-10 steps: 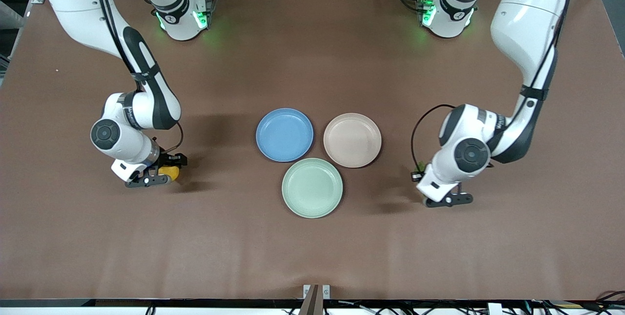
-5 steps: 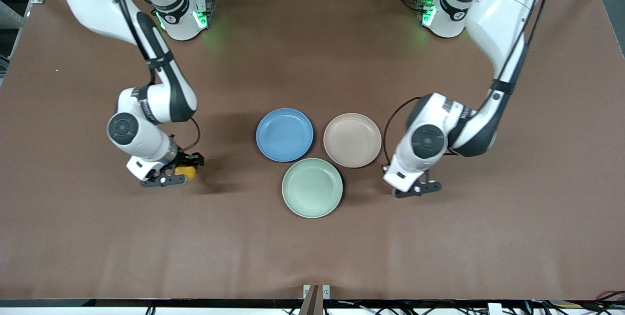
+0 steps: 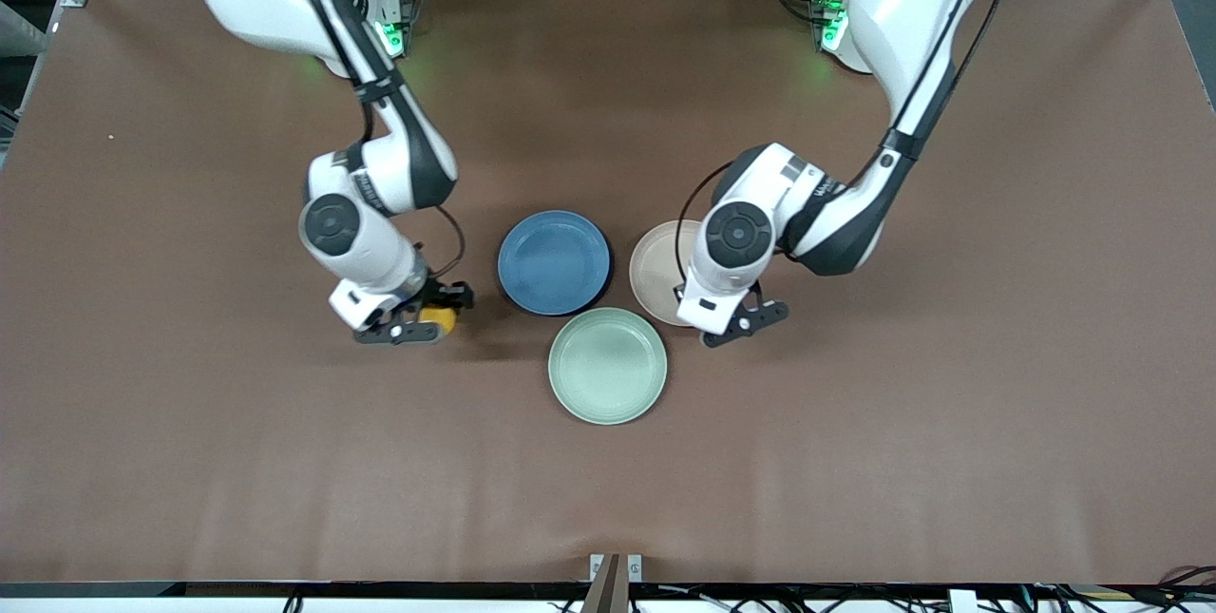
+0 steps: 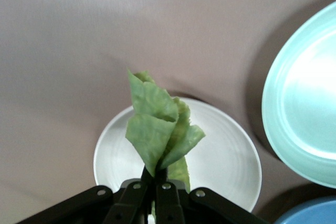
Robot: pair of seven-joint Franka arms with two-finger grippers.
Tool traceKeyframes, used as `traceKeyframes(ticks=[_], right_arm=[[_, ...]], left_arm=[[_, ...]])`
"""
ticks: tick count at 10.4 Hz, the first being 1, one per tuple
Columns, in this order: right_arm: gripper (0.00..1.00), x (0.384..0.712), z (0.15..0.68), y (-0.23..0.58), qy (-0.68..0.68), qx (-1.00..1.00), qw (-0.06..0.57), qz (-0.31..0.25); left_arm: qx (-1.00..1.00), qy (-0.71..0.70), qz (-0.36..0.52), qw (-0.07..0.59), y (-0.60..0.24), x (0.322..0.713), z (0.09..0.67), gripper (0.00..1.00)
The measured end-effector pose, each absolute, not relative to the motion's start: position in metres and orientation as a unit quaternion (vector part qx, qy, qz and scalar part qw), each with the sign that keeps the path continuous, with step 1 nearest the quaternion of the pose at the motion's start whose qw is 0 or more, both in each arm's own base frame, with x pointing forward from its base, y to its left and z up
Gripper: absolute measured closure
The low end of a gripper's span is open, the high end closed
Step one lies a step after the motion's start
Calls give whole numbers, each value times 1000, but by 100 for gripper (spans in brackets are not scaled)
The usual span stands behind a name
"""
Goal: Place lemon and lettuce in plates
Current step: 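Carry the lemon to the blue plate while the left gripper carries lettuce, then lower the lettuce onto the beige plate and open the left gripper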
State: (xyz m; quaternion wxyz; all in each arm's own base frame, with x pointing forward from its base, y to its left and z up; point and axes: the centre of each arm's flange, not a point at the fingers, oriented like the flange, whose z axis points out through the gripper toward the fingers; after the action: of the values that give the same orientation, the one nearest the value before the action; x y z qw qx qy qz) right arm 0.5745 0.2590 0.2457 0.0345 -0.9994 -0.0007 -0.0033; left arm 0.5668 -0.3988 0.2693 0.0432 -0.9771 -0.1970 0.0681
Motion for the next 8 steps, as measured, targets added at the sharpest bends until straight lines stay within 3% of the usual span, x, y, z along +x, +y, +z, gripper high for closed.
traceKeyframes(ticks=[2,3,4,8], right_arm=[[42,556,240,297,14,-999,33,4],[42,548,234,313,21,-999,31,8],[42,541,226,330,27,-999,30,12],[42,521,199,378,24,-999,29,25]], left_arm=[[-972,-213,80,61,-407,552,256,90],[-971,-211,87,69,-408,548,251,82],[-971,-210,90,73,-408,546,248,82],[-969,-220,85,70,-400,556,254,33]])
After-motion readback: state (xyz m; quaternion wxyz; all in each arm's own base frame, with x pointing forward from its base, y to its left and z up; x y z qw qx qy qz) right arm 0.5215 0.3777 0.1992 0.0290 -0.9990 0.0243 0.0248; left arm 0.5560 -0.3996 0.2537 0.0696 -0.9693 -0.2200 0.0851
